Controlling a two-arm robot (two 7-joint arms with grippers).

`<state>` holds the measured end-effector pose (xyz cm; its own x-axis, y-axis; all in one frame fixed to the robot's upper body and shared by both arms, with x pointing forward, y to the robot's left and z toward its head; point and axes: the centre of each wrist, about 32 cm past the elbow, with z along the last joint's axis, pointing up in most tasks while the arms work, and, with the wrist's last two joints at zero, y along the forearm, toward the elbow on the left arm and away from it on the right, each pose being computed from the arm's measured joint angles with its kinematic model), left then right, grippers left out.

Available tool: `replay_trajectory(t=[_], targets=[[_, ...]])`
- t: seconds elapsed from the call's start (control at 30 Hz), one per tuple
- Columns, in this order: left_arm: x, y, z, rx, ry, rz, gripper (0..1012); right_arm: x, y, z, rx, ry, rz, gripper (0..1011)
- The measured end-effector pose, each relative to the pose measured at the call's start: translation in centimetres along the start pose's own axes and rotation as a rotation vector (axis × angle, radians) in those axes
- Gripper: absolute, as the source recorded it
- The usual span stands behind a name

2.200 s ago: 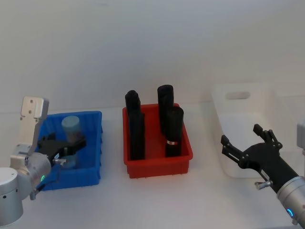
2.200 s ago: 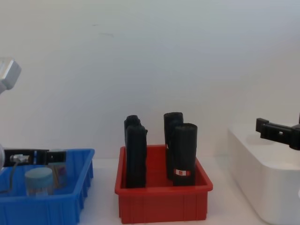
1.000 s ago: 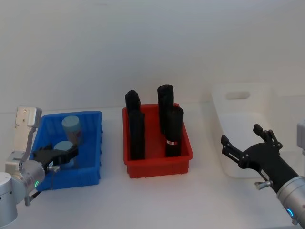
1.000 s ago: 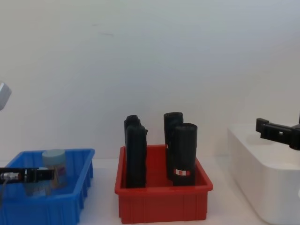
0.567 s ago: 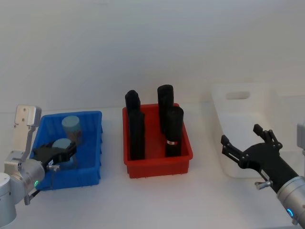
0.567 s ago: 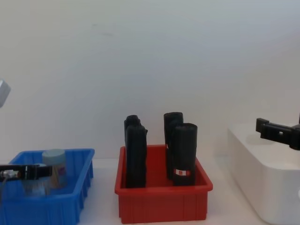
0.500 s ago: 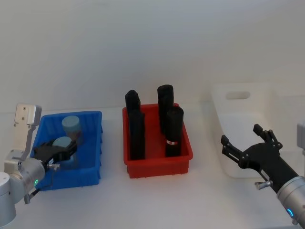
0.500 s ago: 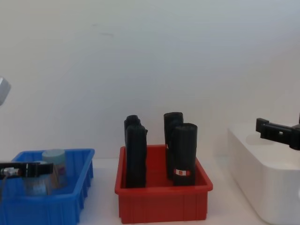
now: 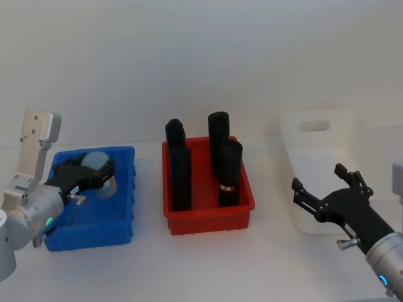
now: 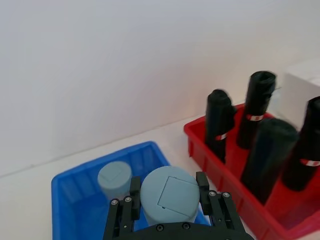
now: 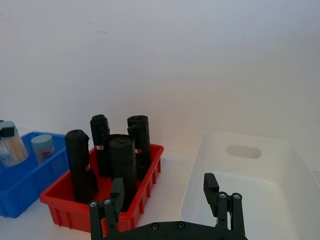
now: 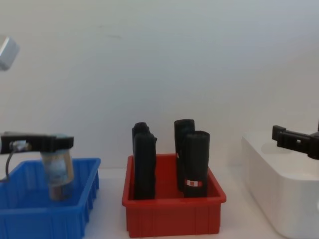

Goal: Pick the cotton swabs from the blue box and place them into the white box.

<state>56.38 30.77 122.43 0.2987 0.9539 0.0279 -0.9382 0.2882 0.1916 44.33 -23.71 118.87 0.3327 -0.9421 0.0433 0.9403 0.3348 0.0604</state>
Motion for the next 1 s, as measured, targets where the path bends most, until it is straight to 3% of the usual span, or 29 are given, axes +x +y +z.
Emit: replay_trajectory(t=[0.17, 0.47, 0.53, 0.6, 0.8, 0.87, 1.0], targets=[[-0.51, 0.49, 1.65, -0.023, -0.033, -0.052, 659, 0.0, 0.0, 0.0, 0.000, 0.000, 0.000, 1002], [-1.52, 1.18, 4.91, -0.042, -0.094, -0.187, 659, 0.0, 0.0, 0.0, 0.000, 0.000, 0.000, 1002], [-1.60, 1.20, 5.14, -0.040, -0.098, -0.201, 659, 0.0, 0.0, 0.0, 0.000, 0.000, 0.000, 1002], [-1.91, 1.27, 6.01, -0.041, -0.114, -0.248, 659, 0.0, 0.0, 0.0, 0.000, 0.000, 0.000, 1002], [-2.41, 1.27, 7.37, -0.042, -0.139, -0.326, 659, 0.0, 0.0, 0.0, 0.000, 0.000, 0.000, 1002], [-2.74, 1.18, 8.08, -0.042, -0.153, -0.375, 659, 0.0, 0.0, 0.0, 0.000, 0.000, 0.000, 1001], [-3.04, 1.04, 8.70, -0.041, -0.167, -0.422, 659, 0.0, 0.0, 0.0, 0.000, 0.000, 0.000, 1002]])
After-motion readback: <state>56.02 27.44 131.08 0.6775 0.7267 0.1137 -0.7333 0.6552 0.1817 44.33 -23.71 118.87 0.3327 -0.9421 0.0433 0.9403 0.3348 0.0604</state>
